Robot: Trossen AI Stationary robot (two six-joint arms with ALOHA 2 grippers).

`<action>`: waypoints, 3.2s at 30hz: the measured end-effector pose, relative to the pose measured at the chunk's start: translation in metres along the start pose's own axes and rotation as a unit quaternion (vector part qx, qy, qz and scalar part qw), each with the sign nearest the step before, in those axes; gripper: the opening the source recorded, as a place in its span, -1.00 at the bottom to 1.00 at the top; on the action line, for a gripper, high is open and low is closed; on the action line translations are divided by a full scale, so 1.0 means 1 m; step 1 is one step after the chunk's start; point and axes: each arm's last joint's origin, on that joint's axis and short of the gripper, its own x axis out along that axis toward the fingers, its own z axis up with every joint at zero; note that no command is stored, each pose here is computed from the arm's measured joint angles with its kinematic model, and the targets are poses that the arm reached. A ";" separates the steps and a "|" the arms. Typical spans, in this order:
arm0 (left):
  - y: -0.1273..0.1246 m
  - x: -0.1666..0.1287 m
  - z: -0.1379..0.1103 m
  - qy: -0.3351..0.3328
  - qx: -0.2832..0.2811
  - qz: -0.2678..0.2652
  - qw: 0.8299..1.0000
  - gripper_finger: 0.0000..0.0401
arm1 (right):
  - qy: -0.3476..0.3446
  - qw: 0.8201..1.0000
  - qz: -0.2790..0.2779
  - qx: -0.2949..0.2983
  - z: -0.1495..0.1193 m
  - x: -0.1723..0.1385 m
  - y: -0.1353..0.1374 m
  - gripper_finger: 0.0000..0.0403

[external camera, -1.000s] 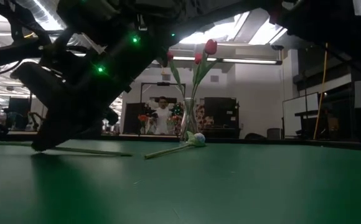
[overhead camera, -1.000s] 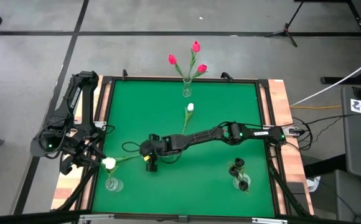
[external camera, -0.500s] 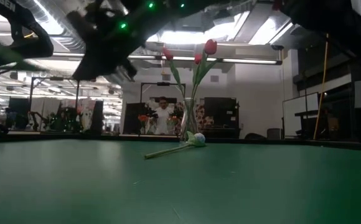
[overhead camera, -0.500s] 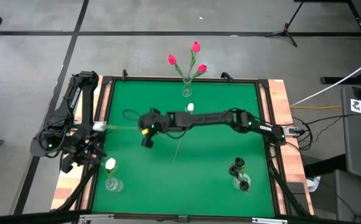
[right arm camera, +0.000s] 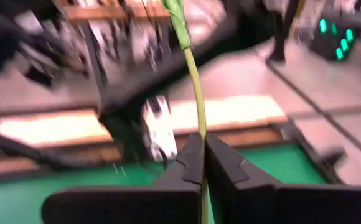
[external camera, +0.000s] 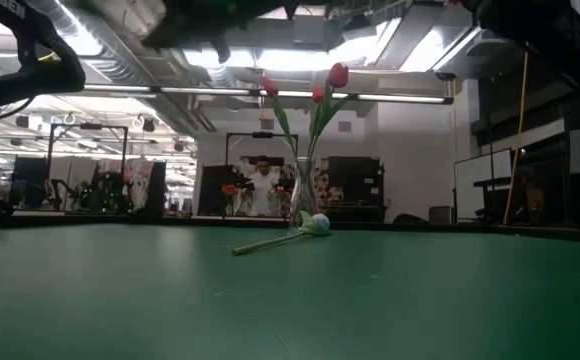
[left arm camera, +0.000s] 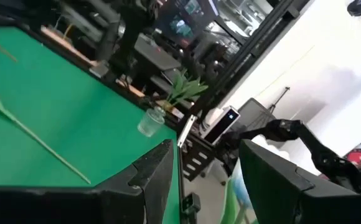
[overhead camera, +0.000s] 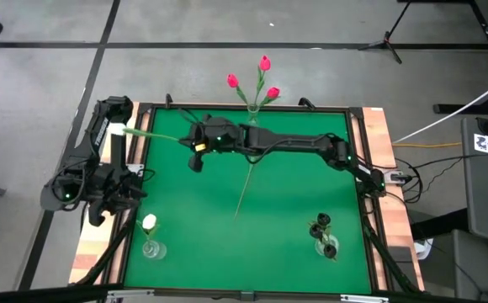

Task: Sort flowers into vase by color
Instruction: Put the bottom white tulip into the bottom left transparent vase

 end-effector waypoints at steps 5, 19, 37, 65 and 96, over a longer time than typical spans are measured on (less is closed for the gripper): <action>-0.009 0.001 0.016 -0.004 0.026 0.004 1.000 -0.10 | -0.090 0.995 0.031 0.008 0.018 -0.002 0.003 -0.98; -0.046 0.000 0.110 0.033 0.193 -0.061 0.979 -0.10 | -0.292 0.948 0.126 0.017 0.055 -0.020 0.022 -0.97; -0.054 -0.003 0.210 0.026 0.210 -0.203 0.956 -0.11 | -0.392 0.906 0.160 0.015 0.070 -0.037 0.051 -0.97; -0.073 -0.006 0.337 -0.038 0.063 -0.391 0.917 -0.11 | -0.441 0.873 0.206 -0.008 0.083 -0.053 0.051 -0.96; -0.317 0.029 0.109 -0.188 0.188 -0.201 0.943 -0.52 | -0.427 0.856 0.291 -0.016 0.082 -0.055 0.056 -0.96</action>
